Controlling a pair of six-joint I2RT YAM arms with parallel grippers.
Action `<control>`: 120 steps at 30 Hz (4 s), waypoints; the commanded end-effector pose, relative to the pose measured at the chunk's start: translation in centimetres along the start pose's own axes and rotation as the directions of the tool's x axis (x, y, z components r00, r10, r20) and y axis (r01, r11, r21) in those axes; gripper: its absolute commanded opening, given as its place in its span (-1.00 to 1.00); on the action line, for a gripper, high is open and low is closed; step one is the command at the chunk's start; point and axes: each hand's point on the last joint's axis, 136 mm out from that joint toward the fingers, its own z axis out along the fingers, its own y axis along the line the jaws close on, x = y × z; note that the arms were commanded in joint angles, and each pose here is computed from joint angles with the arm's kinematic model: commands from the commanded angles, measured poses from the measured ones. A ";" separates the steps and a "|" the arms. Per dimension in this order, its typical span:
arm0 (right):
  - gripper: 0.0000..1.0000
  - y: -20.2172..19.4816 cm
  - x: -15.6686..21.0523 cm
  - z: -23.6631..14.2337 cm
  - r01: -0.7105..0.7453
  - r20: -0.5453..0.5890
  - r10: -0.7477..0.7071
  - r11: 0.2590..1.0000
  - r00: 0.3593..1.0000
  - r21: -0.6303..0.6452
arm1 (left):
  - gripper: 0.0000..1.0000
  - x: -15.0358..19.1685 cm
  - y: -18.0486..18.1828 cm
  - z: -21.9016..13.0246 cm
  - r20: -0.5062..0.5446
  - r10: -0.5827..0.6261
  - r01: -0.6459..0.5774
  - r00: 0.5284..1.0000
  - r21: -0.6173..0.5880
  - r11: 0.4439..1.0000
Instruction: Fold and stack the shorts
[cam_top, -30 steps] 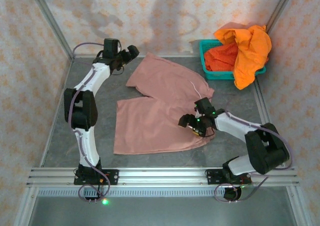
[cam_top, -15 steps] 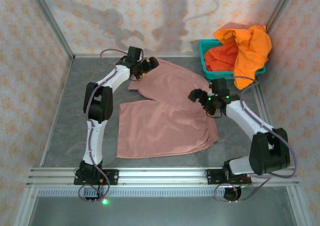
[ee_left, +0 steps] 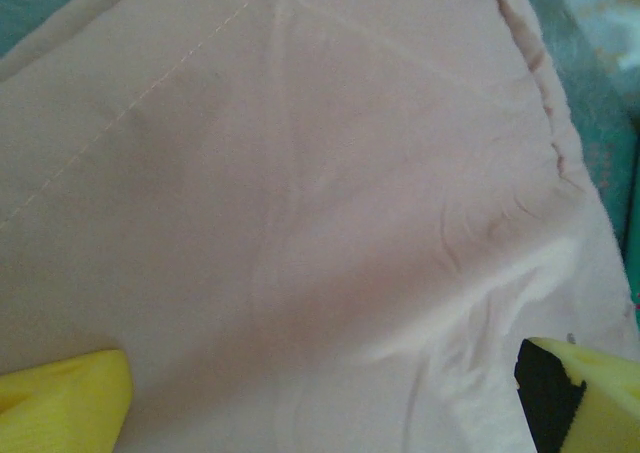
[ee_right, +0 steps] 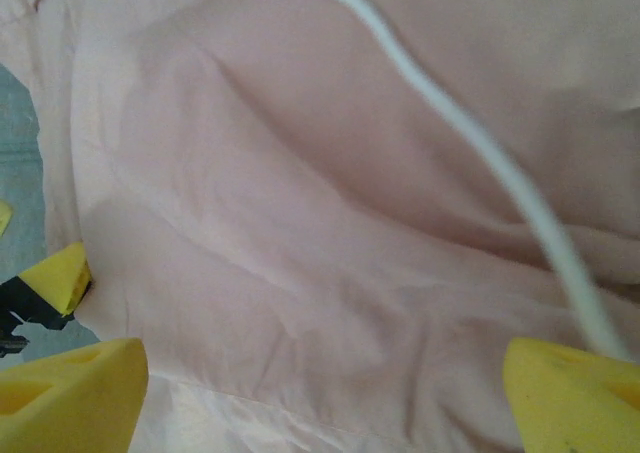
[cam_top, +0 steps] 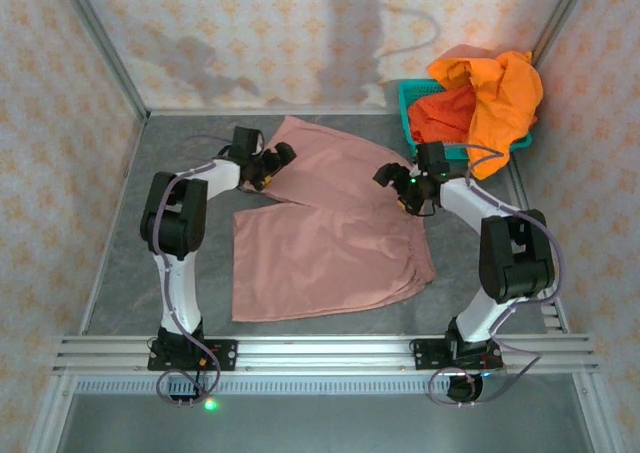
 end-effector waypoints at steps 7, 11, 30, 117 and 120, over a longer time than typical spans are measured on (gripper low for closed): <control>0.77 3.2 -1.7 0.9 -0.037 0.029 0.041 0.993 0.999 -0.109 | 1.00 -3.3 11.0 -3.1 0.055 -0.107 0.115 0.993 -0.179 0.977; 0.77 5.6 -1.8 0.1 0.020 0.047 -0.013 0.990 0.999 -0.137 | 1.00 -6.8 6.3 -6.9 0.132 0.005 0.012 0.991 -0.123 0.992; 0.43 -4.0 11.2 -5.4 0.014 -0.062 -0.007 0.994 0.998 0.111 | 1.00 13.7 11.6 -28.8 0.126 -0.083 0.136 0.989 -0.508 0.850; -1.00 -1.6 7.5 -8.6 -0.106 0.041 0.101 0.988 0.994 0.116 | -1.00 10.6 9.7 -35.6 0.218 0.023 0.118 0.976 -0.611 0.783; -1.00 -0.5 7.0 -10.1 -0.101 0.072 0.095 0.991 0.993 0.090 | -1.00 8.9 7.6 -37.5 0.262 0.054 0.112 0.964 -0.581 0.806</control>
